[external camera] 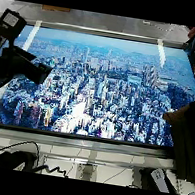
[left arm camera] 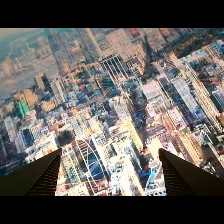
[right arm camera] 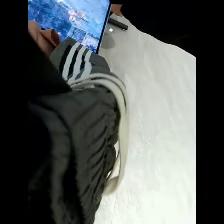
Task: Fold the clothes and pants, and hang the long-sleeved shirts on hangers.
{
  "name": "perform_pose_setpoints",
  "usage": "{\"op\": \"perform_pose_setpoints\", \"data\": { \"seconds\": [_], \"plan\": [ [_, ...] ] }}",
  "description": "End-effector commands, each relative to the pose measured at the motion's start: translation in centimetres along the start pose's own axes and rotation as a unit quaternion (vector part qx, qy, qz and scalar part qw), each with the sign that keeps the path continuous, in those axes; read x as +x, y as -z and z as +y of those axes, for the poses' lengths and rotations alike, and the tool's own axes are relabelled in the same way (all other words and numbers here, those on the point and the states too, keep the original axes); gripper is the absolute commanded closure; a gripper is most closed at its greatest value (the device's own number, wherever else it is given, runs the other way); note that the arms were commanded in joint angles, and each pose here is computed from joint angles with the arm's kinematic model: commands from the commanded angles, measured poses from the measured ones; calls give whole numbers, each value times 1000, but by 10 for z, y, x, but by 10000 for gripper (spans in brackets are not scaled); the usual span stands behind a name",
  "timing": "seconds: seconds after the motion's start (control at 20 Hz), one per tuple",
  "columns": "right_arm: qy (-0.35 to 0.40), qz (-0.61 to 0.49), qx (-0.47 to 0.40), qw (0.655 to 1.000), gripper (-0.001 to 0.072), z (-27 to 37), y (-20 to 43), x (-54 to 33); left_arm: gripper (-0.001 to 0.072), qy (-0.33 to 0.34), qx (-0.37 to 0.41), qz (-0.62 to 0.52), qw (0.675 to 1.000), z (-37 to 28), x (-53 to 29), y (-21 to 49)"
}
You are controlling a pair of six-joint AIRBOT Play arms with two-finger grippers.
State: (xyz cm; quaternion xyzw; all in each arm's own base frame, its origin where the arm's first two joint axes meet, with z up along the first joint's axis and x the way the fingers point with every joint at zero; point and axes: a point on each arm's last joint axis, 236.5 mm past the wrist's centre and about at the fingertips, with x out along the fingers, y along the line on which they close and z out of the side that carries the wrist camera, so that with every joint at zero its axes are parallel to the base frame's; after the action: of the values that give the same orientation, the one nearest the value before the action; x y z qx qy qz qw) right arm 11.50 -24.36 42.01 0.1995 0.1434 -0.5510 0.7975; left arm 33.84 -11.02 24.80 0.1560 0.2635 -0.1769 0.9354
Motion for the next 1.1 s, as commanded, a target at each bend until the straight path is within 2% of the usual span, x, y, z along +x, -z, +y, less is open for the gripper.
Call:
{"op": "perform_pose_setpoints", "data": {
  "seconds": [0.0,0.05,0.2,0.3,0.35,0.4,0.45,0.5,0.55,0.6,0.65,0.7,0.9,1.05],
  "plan": [
    [-21,1,19,1000,102,8,3,-9,17,1,-1,1,1000,0,1,0],
    [-32,11,20,999,3,13,8,-10,17,1,-1,2,1000,-1,2,1],
    [-78,31,23,996,16,35,17,-12,16,2,-1,4,1000,-1,4,1],
    [-156,48,15,986,34,72,24,-17,16,2,-1,6,1000,-1,6,2],
    [-209,64,4,976,196,96,32,-22,16,2,0,8,1000,-1,7,2],
    [-274,85,-12,958,422,124,43,-31,17,3,0,10,1000,-1,9,3],
    [-347,107,-26,931,597,154,54,-45,17,3,0,13,1000,-1,11,4],
    [-415,123,-38,901,685,178,63,-62,18,3,0,13,1000,-1,15,4],
    [-468,133,-46,873,685,195,67,-77,45,3,0,10,1000,-1,19,2],
    [-506,137,-57,850,686,206,70,-89,184,3,0,11,1000,-1,23,2],
    [-525,136,-74,837,685,212,74,-96,464,4,0,14,1000,-1,26,3],
    [-537,136,-98,827,686,217,80,-100,704,3,1,12,1000,-1,30,1],
    [-575,163,-176,782,686,252,119,-118,697,-10,-18,-36,999,7,40,-22],
    [-572,205,-278,744,687,291,183,-121,697,-26,-57,-61,996,22,45,-32]
  ]
}}
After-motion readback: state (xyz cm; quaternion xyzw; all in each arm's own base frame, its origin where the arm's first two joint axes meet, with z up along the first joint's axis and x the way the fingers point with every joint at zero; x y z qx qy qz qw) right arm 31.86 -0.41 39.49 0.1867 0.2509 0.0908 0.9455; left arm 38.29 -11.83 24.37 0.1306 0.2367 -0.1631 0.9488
